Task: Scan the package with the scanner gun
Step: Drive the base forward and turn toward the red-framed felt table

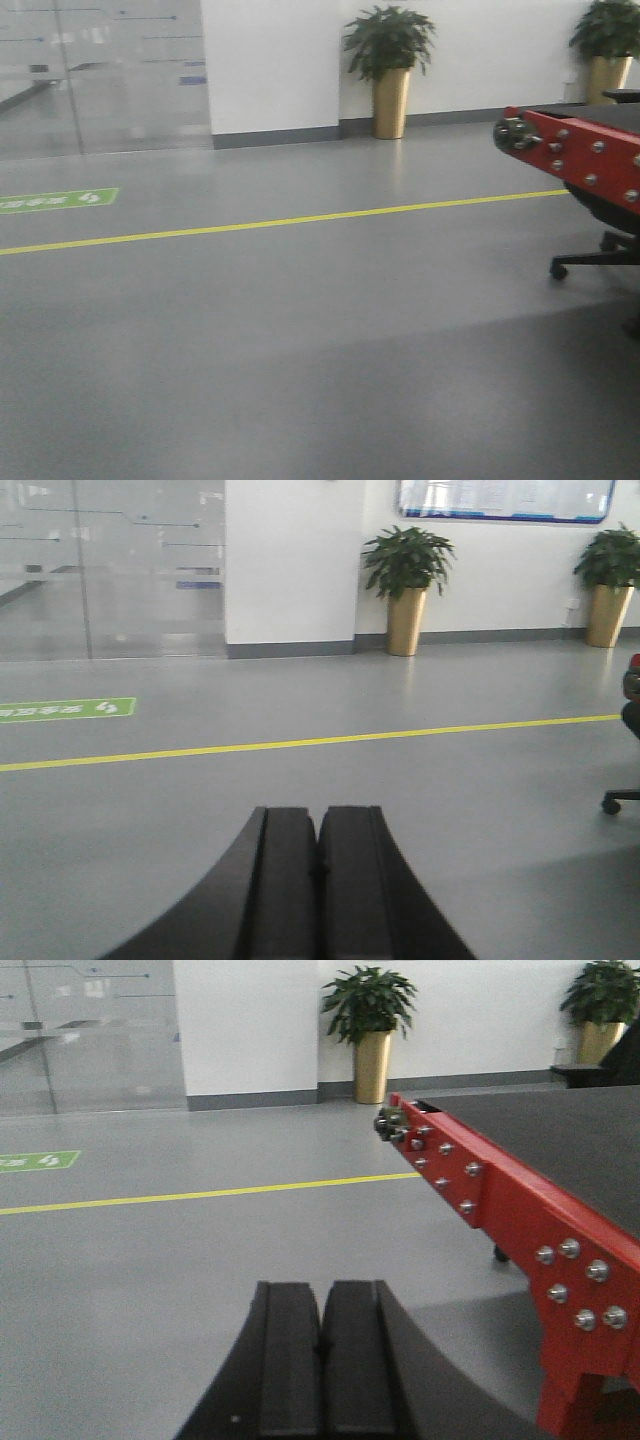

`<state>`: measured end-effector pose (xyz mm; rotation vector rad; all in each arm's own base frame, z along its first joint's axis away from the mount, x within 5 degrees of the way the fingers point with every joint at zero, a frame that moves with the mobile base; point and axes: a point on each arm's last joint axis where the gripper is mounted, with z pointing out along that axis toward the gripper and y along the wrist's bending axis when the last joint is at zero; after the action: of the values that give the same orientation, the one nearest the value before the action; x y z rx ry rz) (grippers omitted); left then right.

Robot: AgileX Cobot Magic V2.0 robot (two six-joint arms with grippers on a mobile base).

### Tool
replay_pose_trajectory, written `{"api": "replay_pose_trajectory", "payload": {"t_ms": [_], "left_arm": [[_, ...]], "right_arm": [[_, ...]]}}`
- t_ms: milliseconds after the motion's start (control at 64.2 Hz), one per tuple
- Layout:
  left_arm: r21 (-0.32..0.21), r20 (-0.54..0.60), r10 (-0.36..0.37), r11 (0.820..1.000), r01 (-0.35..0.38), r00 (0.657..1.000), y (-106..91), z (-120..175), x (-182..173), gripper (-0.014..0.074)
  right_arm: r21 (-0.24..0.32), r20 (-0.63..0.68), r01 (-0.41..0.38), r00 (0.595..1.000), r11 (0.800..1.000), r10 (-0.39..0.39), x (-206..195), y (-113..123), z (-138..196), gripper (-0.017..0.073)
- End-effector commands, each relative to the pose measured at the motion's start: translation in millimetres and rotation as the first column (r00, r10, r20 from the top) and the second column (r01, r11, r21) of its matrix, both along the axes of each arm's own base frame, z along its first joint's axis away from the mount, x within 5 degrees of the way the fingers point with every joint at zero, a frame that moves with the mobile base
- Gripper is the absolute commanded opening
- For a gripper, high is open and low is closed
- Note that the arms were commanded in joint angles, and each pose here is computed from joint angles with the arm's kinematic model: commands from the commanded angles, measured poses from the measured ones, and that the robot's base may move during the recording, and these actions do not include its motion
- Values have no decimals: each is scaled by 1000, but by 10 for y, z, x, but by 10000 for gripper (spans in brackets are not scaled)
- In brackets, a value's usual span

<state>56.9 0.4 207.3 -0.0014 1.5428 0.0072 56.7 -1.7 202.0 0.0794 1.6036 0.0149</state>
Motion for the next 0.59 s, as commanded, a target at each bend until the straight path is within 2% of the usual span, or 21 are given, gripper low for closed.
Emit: {"api": "replay_pose_trajectory", "payload": {"t_ms": [0, 577], "left_arm": [[0, 23, 1, 1000, -1, 1000, 0, 26, -6, -111], [0, 23, 1, 1000, -1, 1000, 0, 26, -6, -111]], "right_arm": [[-8, 19, 4, 1000, 1000, -4, -3, -3, 18, -153], [-8, 19, 4, 1000, 1000, -4, -3, -3, 18, -153]]}}
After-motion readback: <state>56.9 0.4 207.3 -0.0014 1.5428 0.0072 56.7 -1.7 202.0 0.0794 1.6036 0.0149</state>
